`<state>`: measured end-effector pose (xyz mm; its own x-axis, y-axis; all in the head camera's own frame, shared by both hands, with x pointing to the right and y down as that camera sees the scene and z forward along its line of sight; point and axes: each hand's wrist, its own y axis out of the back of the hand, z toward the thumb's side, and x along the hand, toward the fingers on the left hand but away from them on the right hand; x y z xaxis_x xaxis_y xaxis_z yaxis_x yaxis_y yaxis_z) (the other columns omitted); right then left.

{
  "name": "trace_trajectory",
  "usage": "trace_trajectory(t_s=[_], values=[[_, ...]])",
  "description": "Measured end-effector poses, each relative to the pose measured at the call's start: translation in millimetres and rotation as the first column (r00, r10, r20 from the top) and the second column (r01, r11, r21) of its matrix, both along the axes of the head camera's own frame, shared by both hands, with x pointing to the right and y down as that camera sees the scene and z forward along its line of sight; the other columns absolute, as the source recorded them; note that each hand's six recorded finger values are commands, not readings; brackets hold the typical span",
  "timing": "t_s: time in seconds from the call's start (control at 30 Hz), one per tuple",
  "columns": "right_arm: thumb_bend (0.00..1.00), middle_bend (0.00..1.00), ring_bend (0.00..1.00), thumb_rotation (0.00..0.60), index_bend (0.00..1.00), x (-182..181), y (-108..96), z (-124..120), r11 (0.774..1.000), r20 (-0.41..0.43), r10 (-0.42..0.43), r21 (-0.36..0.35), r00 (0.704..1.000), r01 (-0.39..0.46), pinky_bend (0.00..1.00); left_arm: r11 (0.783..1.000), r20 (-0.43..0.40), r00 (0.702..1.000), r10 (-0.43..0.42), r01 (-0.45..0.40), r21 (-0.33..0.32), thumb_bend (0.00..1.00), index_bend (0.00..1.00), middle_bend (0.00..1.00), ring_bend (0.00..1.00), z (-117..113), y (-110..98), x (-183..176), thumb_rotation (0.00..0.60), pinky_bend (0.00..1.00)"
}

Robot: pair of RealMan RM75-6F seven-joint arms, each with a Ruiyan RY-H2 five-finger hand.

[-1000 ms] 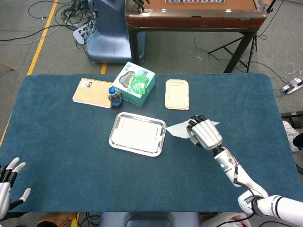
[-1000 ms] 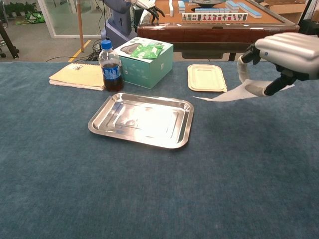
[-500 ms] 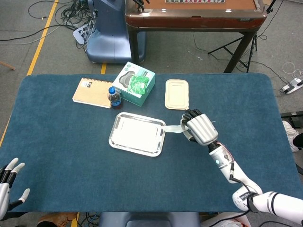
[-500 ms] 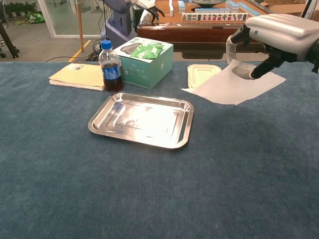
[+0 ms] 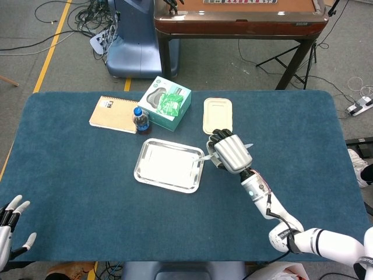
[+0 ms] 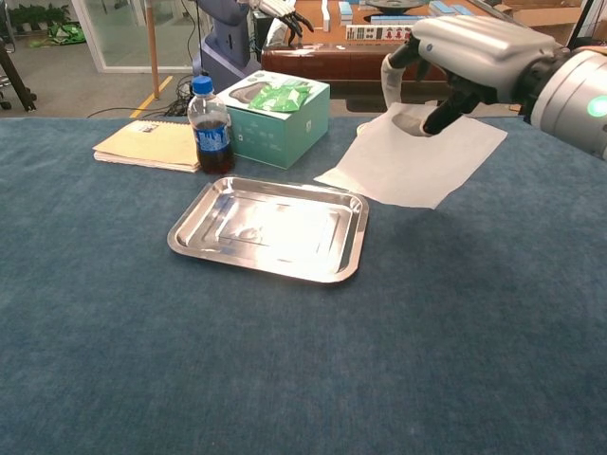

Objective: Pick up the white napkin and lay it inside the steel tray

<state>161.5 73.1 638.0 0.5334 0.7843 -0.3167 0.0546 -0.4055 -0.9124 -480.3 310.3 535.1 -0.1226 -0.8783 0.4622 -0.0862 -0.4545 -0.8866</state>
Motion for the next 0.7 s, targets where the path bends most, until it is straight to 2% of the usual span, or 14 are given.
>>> trace_trajectory(t_s=[0.3,0.6,0.7], values=[[0.44,0.44,0.24,0.600,0.68,-33.7,7.9,11.4,1.000,0.014,-0.024,-0.010,1.000,0.024,0.31,1.000,0.000,1.000,0.000,0.000,0.002,0.24,0.17,0.09,0.09,-0.6,0.0,0.0,0.600,0.00],[0.44,0.45,0.24,0.600,0.68,-43.2,27.0,4.2,0.997,0.000,-0.062,0.046,0.998,0.062,0.31,1.000,-0.002,1.000,0.003,-0.003,-0.005,0.24,0.17,0.09,0.09,1.1,-0.7,-1.0,0.600,0.00],[0.44,0.45,0.24,0.600,0.68,-47.5,28.8,-0.2,0.998,0.023,-0.061,0.035,0.998,0.060,0.31,1.000,-0.012,1.000,0.008,-0.008,-0.001,0.24,0.17,0.09,0.09,2.5,-2.3,1.4,0.600,0.00]])
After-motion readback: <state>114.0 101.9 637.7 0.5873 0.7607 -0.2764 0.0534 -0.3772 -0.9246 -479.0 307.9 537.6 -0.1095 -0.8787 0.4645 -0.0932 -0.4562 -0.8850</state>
